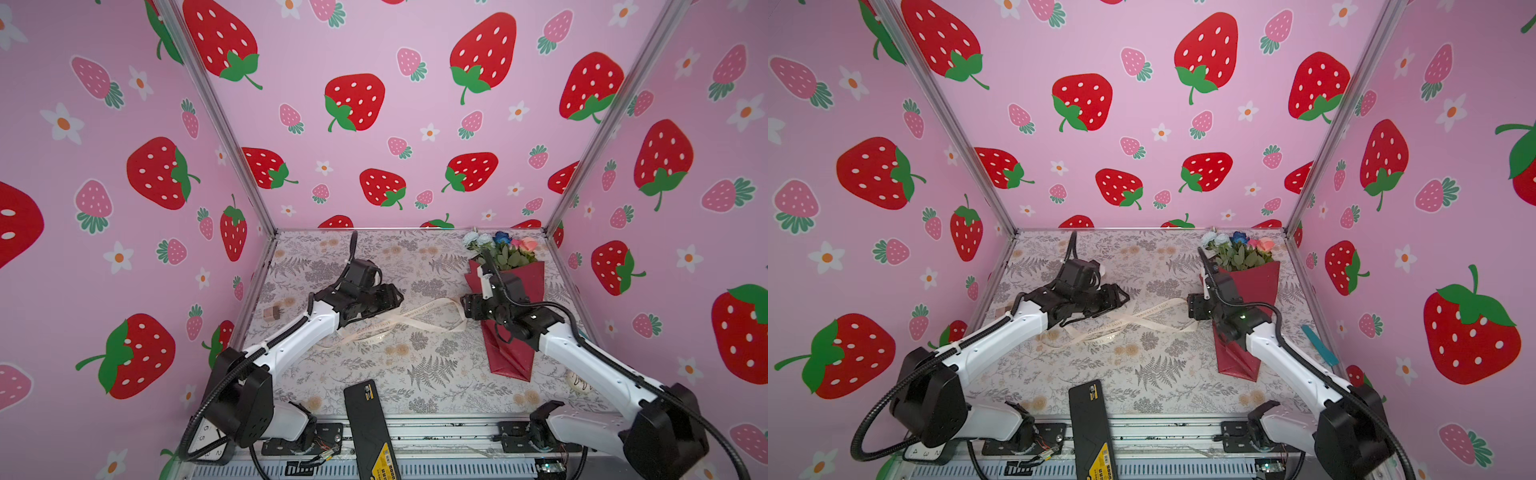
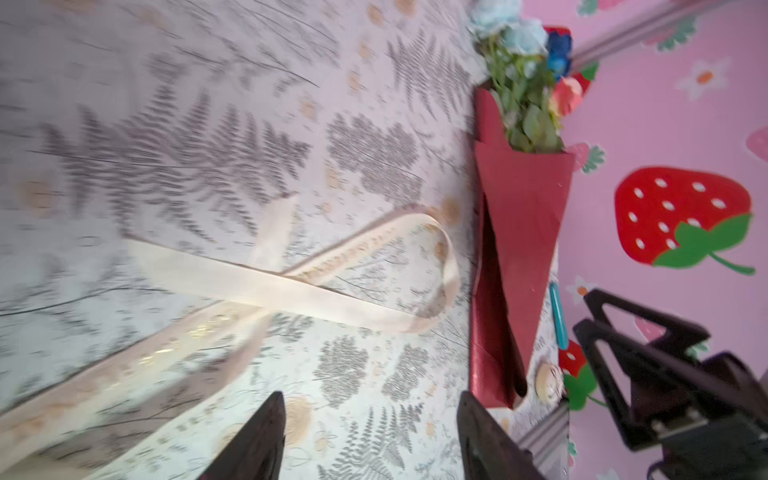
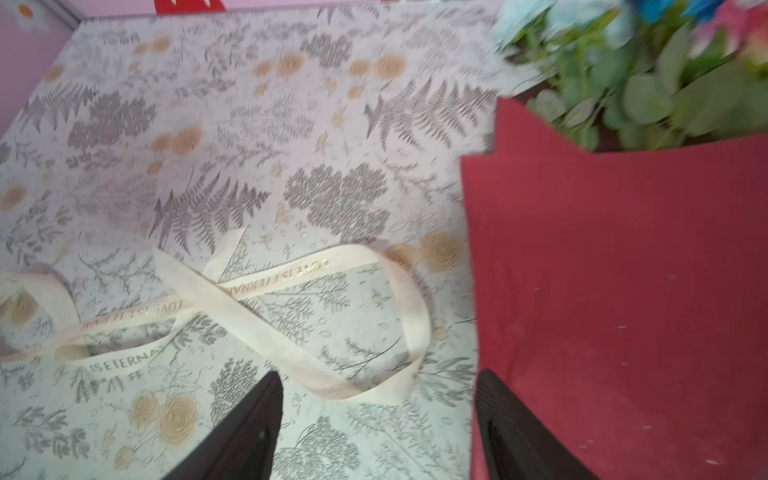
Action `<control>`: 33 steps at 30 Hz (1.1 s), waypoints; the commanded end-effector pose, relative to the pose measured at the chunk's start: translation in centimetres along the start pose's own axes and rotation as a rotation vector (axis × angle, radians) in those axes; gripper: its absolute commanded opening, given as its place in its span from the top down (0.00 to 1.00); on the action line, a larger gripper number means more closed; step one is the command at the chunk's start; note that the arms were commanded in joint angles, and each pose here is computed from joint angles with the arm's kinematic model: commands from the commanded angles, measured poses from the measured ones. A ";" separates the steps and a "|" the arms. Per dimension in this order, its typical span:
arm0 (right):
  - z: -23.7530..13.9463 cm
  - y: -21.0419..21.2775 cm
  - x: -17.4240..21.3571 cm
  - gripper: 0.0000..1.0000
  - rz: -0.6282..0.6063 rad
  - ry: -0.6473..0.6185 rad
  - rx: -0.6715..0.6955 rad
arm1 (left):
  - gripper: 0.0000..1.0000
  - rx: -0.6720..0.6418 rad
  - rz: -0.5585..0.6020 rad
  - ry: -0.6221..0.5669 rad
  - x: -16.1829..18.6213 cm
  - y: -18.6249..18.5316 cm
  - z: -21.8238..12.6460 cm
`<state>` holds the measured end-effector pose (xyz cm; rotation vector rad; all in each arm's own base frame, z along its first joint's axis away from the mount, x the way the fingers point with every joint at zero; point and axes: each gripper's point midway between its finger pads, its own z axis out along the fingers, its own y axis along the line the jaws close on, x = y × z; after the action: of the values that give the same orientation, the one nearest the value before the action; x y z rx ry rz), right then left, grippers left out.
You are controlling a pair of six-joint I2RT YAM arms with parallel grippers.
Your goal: Tie the bouquet of fake flowers
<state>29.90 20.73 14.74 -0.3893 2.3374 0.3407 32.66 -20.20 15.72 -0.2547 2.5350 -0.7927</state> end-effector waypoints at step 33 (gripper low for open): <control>14.7 12.9 8.7 0.36 -0.613 0.335 -0.066 | 0.32 -0.540 -0.596 -0.175 5.6 21.4 -6.2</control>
<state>28.91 37.24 2.72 -1.1602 2.3323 0.1052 25.08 -3.35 6.06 -1.0792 2.5387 -0.3381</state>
